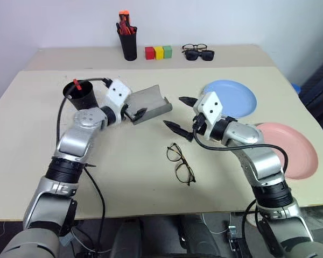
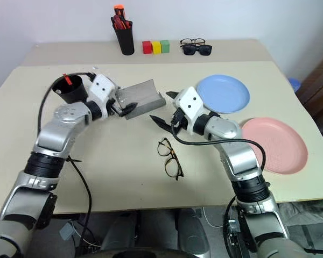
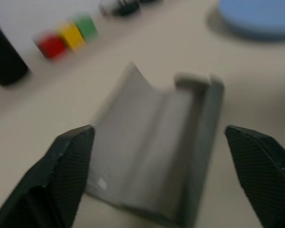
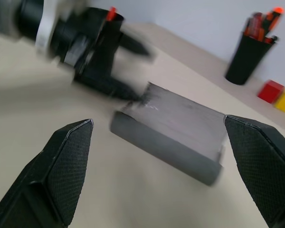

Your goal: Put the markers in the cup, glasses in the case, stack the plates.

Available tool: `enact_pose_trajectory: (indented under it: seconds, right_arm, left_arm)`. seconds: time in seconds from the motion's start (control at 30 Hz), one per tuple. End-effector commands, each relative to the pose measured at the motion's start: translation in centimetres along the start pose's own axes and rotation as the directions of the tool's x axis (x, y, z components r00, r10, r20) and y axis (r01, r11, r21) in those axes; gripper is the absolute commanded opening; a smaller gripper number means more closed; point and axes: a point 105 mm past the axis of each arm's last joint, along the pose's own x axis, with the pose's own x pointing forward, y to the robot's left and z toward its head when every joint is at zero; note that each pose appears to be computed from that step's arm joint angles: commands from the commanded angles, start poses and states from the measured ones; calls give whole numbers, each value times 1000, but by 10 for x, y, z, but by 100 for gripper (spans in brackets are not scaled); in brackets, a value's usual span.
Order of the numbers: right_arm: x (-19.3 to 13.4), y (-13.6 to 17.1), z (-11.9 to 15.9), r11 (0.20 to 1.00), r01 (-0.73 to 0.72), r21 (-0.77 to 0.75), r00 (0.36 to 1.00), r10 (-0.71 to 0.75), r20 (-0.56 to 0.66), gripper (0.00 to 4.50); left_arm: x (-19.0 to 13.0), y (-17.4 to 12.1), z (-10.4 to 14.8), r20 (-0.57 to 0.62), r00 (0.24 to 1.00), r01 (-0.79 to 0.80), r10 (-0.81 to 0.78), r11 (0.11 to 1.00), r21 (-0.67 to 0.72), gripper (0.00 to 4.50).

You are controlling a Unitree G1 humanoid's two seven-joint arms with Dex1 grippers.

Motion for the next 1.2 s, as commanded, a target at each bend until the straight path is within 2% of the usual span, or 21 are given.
enact_pose_trajectory:
  seconds: [0.03, 0.13, 0.2, 0.27, 0.47, 0.5, 0.6, 0.7, 0.77, 0.93, 1.03, 1.2]
  right_arm:
    - [-12, 0, 11, 1000, -8, -24, 1000, 8, 21, 450]
    - [-22, 4, 5, 1000, -11, -20, 1000, 11, -11, 450]
    - [-24, 6, 4, 1000, -6, -20, 1000, 6, -21, 450]
    - [-25, 7, 4, 1000, 2, -21, 1000, -3, -26, 450]
    - [-25, 9, 4, 1000, 11, -19, 999, -12, -30, 450]
    - [-25, 10, 4, 1000, 11, -20, 999, -11, -32, 450]
    - [-27, 10, 4, 1000, 7, -28, 999, -8, -39, 450]
    - [-29, 9, 3, 999, -7, -32, 998, 6, -55, 450]
    - [-32, 11, -1, 999, -36, -13, 996, 35, -87, 450]
    - [-42, 23, -16, 981, -104, 164, 974, 134, -182, 450]
    - [-49, 27, -28, 974, -103, 201, 952, 155, -263, 450]
    - [-56, 33, -47, 939, -52, 341, 914, 182, -363, 450]
  left_arm:
    - [11, -2, 3, -23, 998, 51, -52, 998, -21, 444]
    - [23, -7, -4, -52, 993, 108, -109, 994, -24, 444]
    - [28, -8, -6, -51, 990, 130, -131, 991, -35, 394]
    - [30, -12, -6, -52, 984, 170, -172, 985, -40, 316]
    - [31, -13, -3, -35, 976, 216, -216, 976, 0, 13]
    - [29, -13, -1, -25, 973, 230, -230, 973, 28, 5]
    - [13, -22, 7, 29, 942, 321, -335, 922, 218, 5]
    - [-12, -31, -6, -42, 890, 436, -453, 824, 362, 5]
    - [-32, -35, -15, -97, 847, 515, -523, 762, 393, 5]
    - [-62, -41, -24, -169, 772, 631, -613, 706, 321, 5]
    - [-66, -41, -28, -193, 770, 637, -608, 712, 296, 84]
    - [-61, -37, -23, -145, 815, 572, -561, 737, 361, 324]
